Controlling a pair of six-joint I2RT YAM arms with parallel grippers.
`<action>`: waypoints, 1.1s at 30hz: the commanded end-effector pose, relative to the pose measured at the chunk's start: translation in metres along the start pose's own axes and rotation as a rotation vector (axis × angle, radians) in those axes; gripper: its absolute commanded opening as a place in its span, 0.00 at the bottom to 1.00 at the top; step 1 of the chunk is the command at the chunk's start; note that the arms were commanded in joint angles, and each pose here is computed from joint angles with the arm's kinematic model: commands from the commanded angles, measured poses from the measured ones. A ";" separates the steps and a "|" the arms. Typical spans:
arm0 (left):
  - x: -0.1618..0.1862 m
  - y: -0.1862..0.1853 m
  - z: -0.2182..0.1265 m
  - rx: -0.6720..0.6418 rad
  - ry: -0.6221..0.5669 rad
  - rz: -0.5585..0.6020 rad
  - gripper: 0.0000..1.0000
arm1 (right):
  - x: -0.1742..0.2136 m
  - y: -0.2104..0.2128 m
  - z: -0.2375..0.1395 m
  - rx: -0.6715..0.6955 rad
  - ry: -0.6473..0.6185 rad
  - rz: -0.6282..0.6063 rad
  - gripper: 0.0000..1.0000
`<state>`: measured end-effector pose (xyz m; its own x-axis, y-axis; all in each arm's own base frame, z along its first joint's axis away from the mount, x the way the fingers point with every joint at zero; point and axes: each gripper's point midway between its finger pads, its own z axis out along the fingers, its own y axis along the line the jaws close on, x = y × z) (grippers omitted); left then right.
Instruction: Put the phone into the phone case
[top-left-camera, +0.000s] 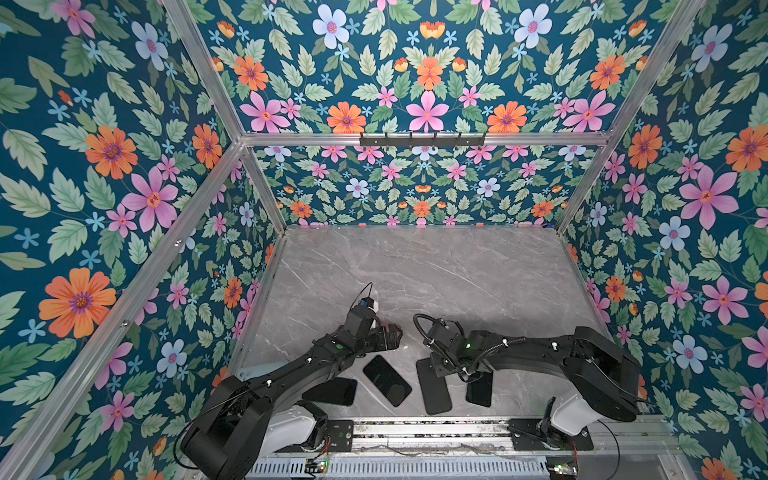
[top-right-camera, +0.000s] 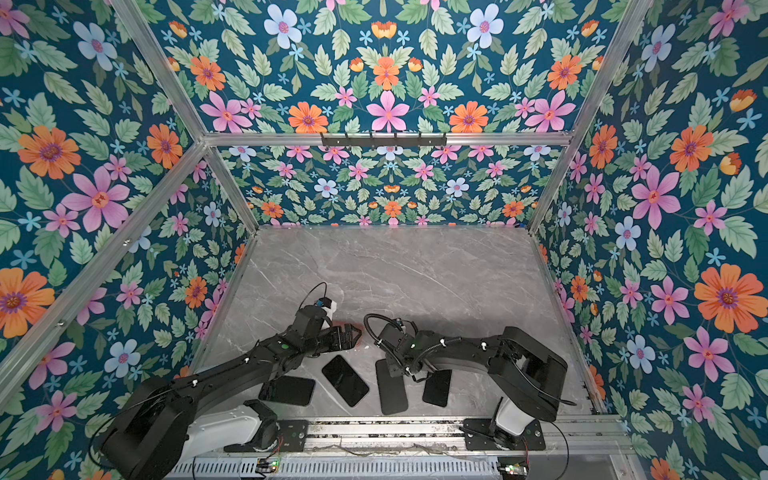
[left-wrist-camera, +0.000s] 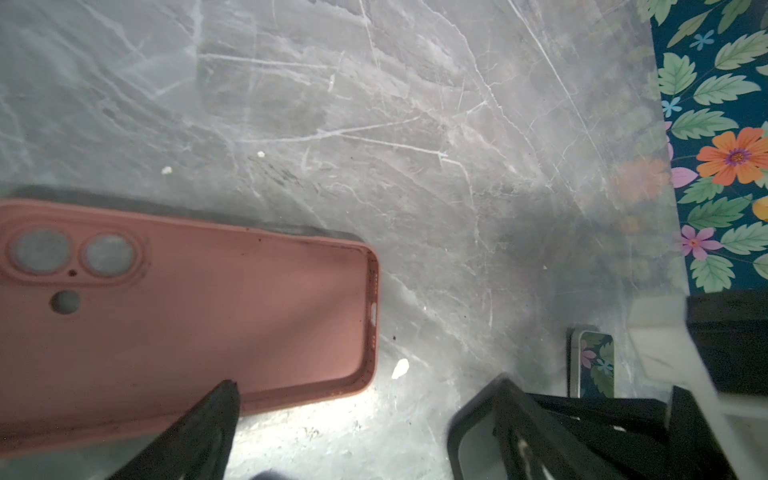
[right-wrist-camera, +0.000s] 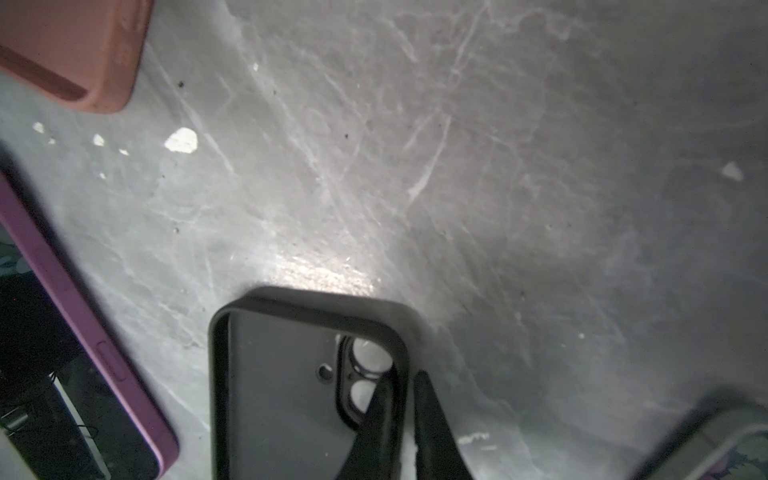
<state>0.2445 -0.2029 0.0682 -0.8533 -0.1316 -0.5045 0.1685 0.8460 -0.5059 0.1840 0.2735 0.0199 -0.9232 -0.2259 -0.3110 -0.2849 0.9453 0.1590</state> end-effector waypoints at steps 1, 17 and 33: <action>-0.005 -0.004 0.001 0.015 -0.012 0.004 0.97 | -0.003 0.001 -0.001 0.003 -0.014 0.025 0.12; -0.008 -0.010 0.008 0.031 0.005 0.008 0.97 | -0.024 -0.017 -0.010 0.022 -0.056 0.051 0.00; -0.030 -0.036 0.023 0.084 0.021 0.046 0.97 | -0.156 -0.067 -0.002 0.028 -0.164 -0.020 0.02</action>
<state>0.2707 -0.2345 0.0801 -0.8624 -0.0962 -0.4970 0.2156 0.8185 -0.5325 0.3340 0.2394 0.0582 -0.8821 -0.1350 -0.4513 -0.2182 0.9662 0.1376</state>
